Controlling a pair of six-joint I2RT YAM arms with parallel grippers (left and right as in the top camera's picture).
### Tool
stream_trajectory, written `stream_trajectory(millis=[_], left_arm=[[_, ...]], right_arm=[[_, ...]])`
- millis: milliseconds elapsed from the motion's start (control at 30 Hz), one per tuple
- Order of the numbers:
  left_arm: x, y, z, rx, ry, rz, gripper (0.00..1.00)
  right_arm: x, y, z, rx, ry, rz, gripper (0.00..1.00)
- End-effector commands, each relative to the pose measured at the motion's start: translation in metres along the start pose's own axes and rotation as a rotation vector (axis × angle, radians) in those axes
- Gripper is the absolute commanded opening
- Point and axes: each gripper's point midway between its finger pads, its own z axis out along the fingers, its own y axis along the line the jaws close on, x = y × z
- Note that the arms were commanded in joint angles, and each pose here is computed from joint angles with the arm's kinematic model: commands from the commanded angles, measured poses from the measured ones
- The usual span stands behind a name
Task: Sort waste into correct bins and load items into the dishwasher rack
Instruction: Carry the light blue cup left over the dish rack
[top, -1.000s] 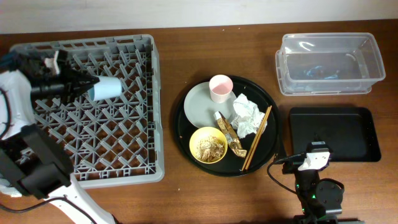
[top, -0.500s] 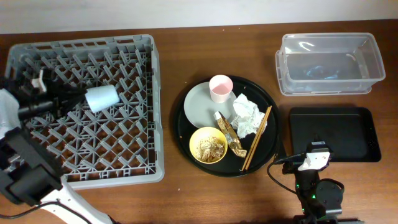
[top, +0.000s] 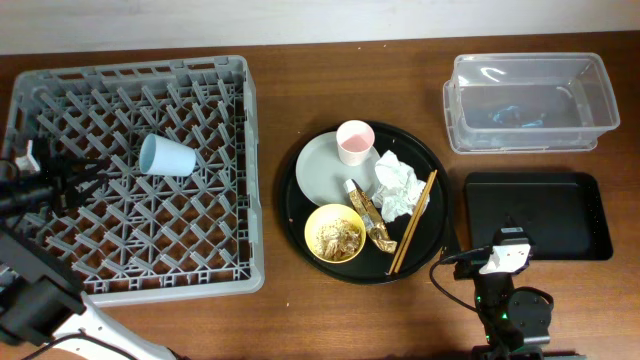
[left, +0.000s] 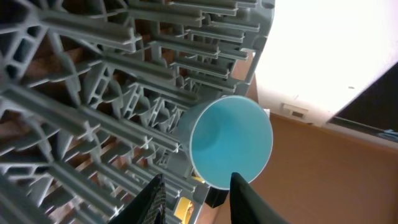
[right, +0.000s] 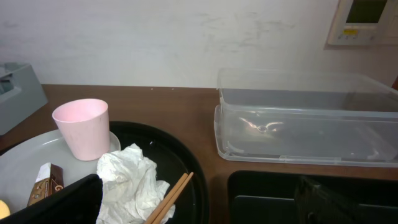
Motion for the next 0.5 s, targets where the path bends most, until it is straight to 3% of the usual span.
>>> stream_trajectory(millis=[0,133,233,300,467], left_arm=[[0.004,-0.039,-0.020,-0.020,-0.045,0.152,0.18],[0.035,-0.108,-0.018,0.007,-0.041,0.425,0.16],[0.074,-0.153,0.002,-0.043,0.002,0.649,0.03],[0.092,-0.163,0.020,-0.144,0.036,0.759,0.00],[0.086,-0.137,0.072,-0.726,-0.028,0.806,0.00]], right_arm=[[0.003,-0.003,0.000,0.012,0.003,-0.006,0.99],[0.003,-0.003,0.000,0.012,0.003,-0.006,0.99],[0.003,-0.003,0.000,0.012,0.003,-0.006,0.99],[0.003,-0.003,0.000,0.012,0.003,-0.006,0.99],[0.003,-0.003,0.000,0.012,0.003,-0.006,0.99]])
